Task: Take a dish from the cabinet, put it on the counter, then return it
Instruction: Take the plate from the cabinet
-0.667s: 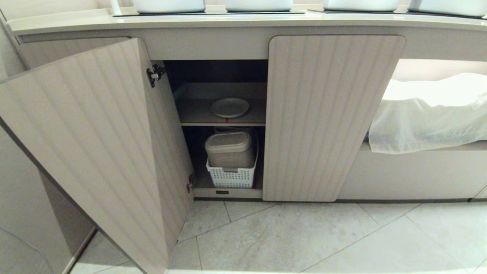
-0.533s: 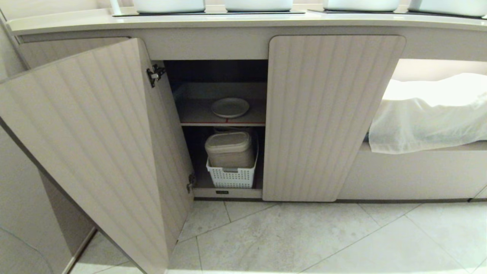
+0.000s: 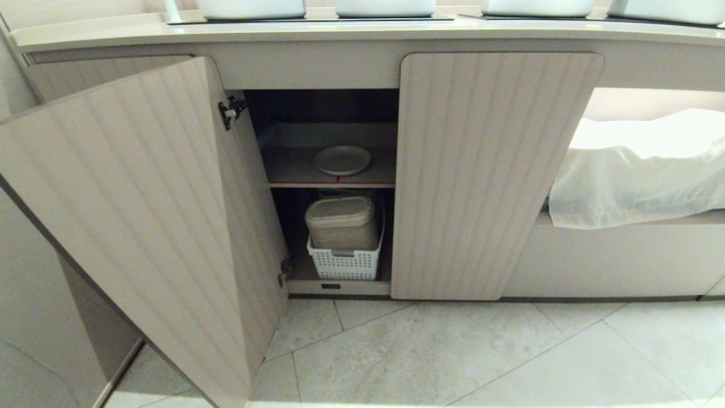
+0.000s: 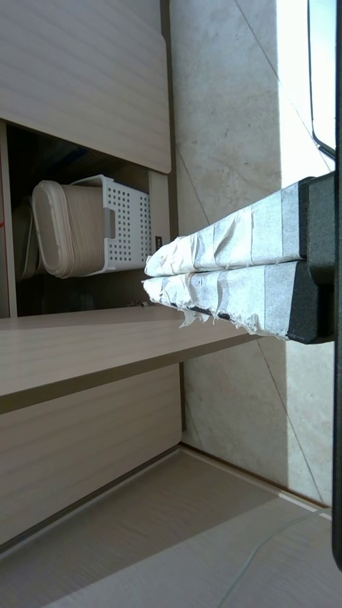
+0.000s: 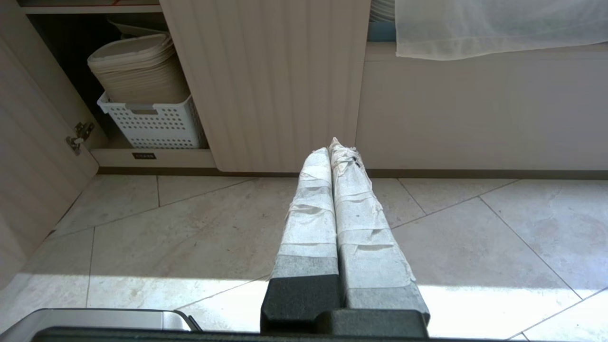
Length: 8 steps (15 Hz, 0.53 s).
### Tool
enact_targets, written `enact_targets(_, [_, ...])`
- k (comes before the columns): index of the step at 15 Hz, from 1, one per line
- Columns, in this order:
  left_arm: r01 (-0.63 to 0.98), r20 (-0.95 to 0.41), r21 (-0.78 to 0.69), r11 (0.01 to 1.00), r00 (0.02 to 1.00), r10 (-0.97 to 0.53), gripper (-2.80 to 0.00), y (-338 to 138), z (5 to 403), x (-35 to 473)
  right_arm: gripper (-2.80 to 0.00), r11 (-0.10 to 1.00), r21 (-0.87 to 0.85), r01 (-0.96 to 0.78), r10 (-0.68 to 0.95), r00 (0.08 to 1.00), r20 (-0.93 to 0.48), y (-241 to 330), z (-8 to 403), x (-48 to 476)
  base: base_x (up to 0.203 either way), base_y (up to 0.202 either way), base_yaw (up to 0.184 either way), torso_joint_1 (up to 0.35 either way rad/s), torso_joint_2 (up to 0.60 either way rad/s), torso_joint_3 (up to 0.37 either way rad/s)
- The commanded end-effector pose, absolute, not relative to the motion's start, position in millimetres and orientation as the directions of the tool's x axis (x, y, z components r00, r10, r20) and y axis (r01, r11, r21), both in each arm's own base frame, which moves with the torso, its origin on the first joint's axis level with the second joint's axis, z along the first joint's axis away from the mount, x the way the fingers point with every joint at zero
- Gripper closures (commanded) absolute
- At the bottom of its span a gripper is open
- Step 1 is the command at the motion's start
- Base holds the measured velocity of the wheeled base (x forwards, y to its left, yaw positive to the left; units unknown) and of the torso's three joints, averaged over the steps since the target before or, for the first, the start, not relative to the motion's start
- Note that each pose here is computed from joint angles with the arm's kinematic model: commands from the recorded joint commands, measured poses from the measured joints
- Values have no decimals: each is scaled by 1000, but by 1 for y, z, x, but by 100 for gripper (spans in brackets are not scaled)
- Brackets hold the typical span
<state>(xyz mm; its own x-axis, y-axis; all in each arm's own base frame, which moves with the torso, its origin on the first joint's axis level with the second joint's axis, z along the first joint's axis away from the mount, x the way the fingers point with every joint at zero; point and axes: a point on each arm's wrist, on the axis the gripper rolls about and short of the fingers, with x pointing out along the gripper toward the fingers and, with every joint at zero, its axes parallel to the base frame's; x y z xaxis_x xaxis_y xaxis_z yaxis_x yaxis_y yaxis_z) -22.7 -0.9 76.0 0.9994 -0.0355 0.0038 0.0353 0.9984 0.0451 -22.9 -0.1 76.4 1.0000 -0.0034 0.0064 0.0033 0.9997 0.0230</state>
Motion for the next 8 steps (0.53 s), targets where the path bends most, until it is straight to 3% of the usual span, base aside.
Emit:
enact_targets(1, [35,5,45,998,999,-35,0,-1,76,-23,0,1000,23,3,-3,1000,6,0,76,-23,0,0,0,0,0,0])
enact_targets(8, [35,5,45,998,999,-35,0,-1,76,-23,0,1000,23,3,-3,1000,6,0,76,-23,0,0,0,0,0,0])
